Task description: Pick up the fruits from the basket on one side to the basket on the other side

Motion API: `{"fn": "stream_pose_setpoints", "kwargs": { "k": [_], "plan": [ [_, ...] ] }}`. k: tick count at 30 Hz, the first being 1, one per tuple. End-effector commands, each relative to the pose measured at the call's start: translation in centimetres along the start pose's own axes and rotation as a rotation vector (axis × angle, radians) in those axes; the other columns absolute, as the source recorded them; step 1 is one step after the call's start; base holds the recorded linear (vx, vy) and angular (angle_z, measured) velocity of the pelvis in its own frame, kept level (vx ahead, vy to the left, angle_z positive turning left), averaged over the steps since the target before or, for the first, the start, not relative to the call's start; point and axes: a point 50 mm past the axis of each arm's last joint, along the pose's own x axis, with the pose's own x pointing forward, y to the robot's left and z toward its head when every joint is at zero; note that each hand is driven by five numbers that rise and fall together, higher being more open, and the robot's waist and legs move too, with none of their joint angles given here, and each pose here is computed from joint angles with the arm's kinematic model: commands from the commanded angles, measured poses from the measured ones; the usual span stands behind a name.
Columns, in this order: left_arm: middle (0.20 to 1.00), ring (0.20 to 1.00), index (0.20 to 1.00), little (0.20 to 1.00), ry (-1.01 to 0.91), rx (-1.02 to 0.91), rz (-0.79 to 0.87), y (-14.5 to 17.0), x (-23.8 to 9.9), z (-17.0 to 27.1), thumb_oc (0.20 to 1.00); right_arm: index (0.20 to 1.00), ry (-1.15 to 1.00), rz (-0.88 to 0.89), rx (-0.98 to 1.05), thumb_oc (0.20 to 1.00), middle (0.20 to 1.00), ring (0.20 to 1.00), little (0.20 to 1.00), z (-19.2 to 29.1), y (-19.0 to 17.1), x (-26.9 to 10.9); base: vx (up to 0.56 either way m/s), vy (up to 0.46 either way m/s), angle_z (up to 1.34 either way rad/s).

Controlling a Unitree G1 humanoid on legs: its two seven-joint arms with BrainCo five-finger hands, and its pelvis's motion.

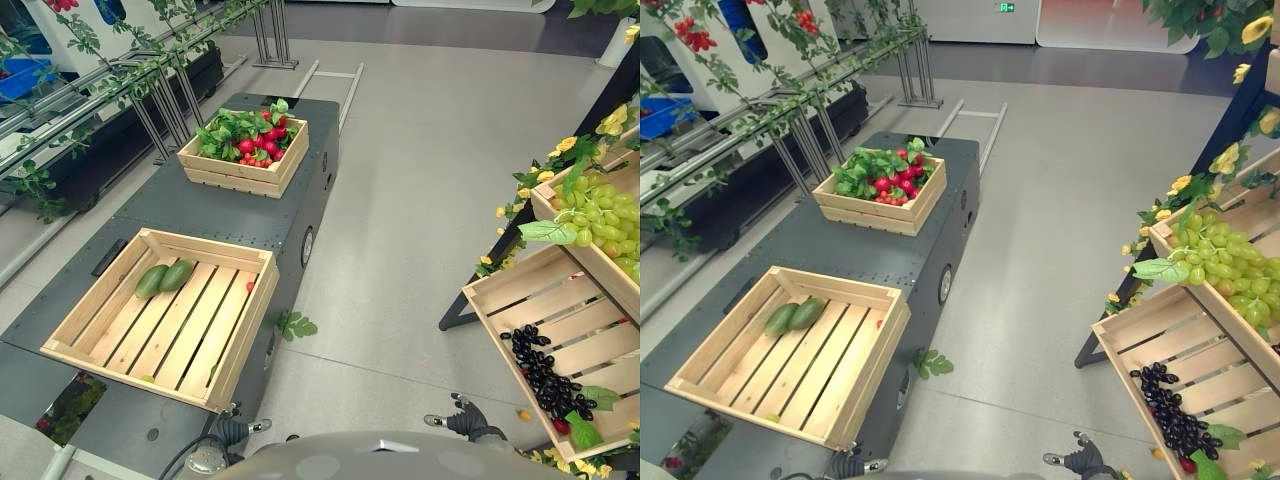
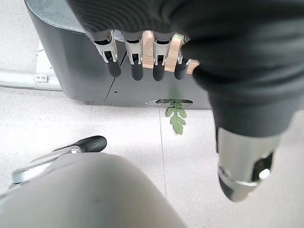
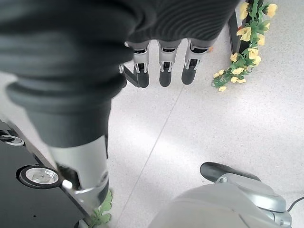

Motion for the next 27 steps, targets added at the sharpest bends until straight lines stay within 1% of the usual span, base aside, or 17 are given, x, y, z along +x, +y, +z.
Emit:
{"fn": "stream_pose_setpoints", "kwargs": {
  "k": [1, 7, 11, 12, 18, 27],
  "plan": [
    [1.0, 1.0, 1.0, 1.0, -0.036, -0.037, 0.051, 1.4, 0.6, 1.6, 1.0, 1.0, -0.061, 0.003, -0.038, 1.0, 1.0, 1.0, 1.0, 2.1, 0.0, 0.5, 0.0, 0.0, 0.0],
    [1.0, 1.0, 1.0, 1.0, -0.049, -0.047, 0.059, 1.6, 0.7, 2.1, 1.0, 1.0, -0.087, 0.004, -0.051, 1.0, 1.0, 1.0, 1.0, 3.0, -0.1, 0.6, 0.0, 0.0, -0.02],
    [1.0, 1.0, 1.0, 1.0, -0.092, -0.085, 0.078, 1.7, 0.9, 3.3, 1.0, 1.0, -0.12, -0.021, -0.01, 1.0, 1.0, 1.0, 1.0, 4.1, -0.7, 0.8, -0.09, 0.0, -0.14],
    [1.0, 1.0, 1.0, 1.0, -0.061, -0.066, 0.064, 1.6, 0.8, 2.5, 1.0, 1.0, -0.087, -0.001, -0.039, 1.0, 1.0, 1.0, 1.0, 3.3, -0.3, 0.7, -0.05, -0.003, -0.26],
    [1.0, 1.0, 1.0, 1.0, -0.031, -0.058, 0.045, 1.1, 0.6, 1.6, 1.0, 1.0, -0.054, -0.002, -0.032, 1.0, 1.0, 1.0, 1.0, 2.2, -0.3, 0.5, 0.09, 0.0, -0.03],
    [1.0, 1.0, 1.0, 1.0, -0.042, -0.063, 0.049, 1.2, 0.6, 1.8, 1.0, 1.0, -0.076, 0.001, -0.027, 1.0, 1.0, 1.0, 1.0, 2.6, -0.3, 0.6, 0.0, 0.002, 0.04]
  ]
}}
